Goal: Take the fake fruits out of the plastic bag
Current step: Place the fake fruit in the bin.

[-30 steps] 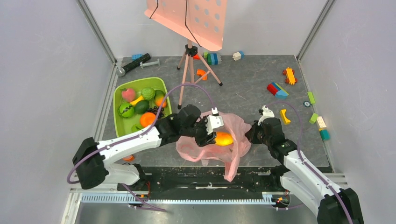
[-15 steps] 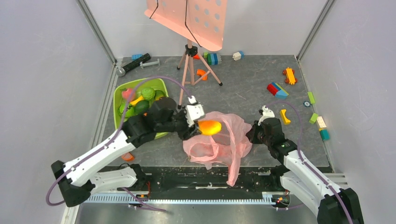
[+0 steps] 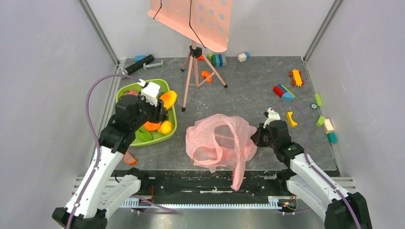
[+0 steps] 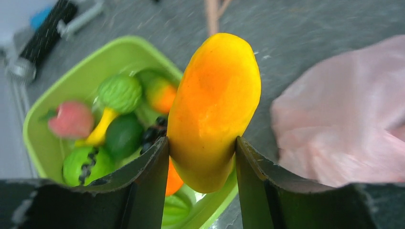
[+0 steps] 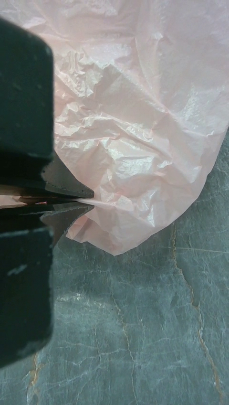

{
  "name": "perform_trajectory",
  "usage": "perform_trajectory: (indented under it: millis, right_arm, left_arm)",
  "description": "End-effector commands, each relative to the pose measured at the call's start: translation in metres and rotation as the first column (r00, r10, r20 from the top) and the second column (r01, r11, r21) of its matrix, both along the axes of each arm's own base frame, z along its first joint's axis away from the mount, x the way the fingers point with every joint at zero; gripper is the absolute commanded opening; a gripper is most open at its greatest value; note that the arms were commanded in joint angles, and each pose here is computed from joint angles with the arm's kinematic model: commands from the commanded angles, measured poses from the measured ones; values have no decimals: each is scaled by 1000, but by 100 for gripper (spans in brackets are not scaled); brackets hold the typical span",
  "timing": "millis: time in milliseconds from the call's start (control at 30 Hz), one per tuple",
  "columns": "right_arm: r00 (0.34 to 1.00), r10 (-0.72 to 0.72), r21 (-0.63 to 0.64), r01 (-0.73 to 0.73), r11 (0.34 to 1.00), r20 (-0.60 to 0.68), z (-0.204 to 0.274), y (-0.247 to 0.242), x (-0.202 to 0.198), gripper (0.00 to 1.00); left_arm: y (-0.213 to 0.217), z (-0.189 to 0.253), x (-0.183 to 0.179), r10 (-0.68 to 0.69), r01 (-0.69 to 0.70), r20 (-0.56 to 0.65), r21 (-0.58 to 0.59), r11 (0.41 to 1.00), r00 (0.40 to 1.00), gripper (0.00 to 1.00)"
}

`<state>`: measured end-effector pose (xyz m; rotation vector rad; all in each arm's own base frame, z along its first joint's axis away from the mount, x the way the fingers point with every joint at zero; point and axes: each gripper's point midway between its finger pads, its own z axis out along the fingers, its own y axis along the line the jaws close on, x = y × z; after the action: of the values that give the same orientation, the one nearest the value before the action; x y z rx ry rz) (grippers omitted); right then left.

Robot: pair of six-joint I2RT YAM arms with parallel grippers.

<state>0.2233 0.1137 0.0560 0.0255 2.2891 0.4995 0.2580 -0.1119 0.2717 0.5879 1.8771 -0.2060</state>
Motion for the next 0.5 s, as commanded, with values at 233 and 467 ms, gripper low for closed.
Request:
perform_trajectory:
  millis: [233,467]
  right_arm:
    - [997,35,59,-39,997,68,13,10,3,7]
    - [997,52,67,-56,996,64,13,13,3,7]
  left_arm:
    - [152,-72,84,581,-613,-221,-122,780,783,54]
    - [179,-86,116,641,-695,-282,-165,700,714,57]
